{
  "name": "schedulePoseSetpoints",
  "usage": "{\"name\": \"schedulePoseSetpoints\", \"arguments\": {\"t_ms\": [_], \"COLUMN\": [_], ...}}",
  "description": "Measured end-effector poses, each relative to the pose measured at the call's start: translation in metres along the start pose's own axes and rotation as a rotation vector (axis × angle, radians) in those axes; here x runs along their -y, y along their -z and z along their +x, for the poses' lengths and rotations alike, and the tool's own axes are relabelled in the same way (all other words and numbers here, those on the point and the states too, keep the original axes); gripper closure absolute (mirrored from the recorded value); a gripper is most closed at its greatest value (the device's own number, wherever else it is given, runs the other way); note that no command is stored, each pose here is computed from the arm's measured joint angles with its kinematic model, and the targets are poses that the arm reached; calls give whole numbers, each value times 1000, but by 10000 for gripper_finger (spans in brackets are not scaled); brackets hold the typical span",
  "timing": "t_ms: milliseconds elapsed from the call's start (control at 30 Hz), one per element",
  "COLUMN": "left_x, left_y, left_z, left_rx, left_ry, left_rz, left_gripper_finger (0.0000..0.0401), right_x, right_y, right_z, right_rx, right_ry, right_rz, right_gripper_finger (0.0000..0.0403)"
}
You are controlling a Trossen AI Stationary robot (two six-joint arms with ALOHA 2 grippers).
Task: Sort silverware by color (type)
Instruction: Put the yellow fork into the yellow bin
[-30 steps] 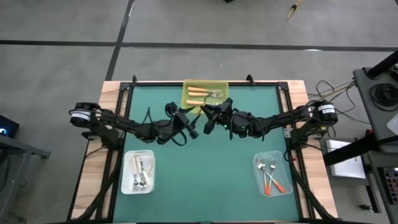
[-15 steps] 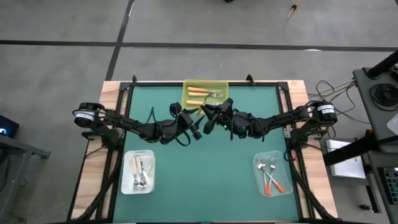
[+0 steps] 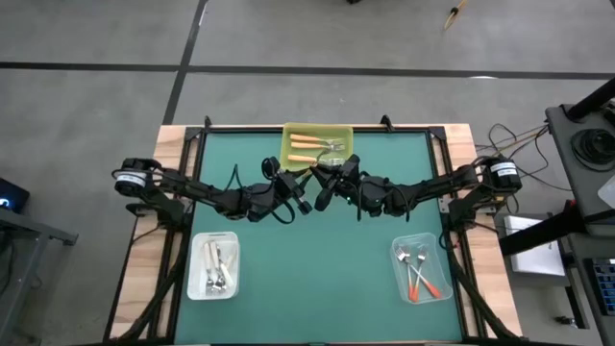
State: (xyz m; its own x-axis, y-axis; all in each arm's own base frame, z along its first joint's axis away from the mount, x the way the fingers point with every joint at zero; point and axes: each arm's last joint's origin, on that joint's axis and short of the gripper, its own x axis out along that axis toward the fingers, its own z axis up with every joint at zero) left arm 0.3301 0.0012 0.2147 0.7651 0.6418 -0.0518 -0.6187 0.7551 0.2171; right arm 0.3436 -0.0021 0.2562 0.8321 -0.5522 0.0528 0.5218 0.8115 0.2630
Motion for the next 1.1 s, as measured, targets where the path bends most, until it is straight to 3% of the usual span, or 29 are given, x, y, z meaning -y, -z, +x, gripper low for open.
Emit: {"name": "schedulePoseSetpoints", "arguments": {"t_ms": [167,533,833,1000,1100], "left_x": [0,-12,-38,-56,-67], "left_y": [0,-13,-23,-27,-28], "left_z": [0,-12,-35,-52,-60], "left_rx": [-6,-64,-211,-304,-359], "left_ry": [-2,105,111,115,192], "left_rz": [11,-57,-41,-4,-35], "left_gripper_finger": [370,370,370,370,370], "right_x": [0,0,3,0,-7], "right_y": [1,3,8,13,15], "right_z": [0,0,-1,-3,-6], "right_rx": [-5,-25,-86,-143,-175], "right_ry": [6,-4,21,-51,-165], "right_rz": [-4,-1,-61,-216,-365], "right_gripper_finger": [370,272,259,267,272]}}
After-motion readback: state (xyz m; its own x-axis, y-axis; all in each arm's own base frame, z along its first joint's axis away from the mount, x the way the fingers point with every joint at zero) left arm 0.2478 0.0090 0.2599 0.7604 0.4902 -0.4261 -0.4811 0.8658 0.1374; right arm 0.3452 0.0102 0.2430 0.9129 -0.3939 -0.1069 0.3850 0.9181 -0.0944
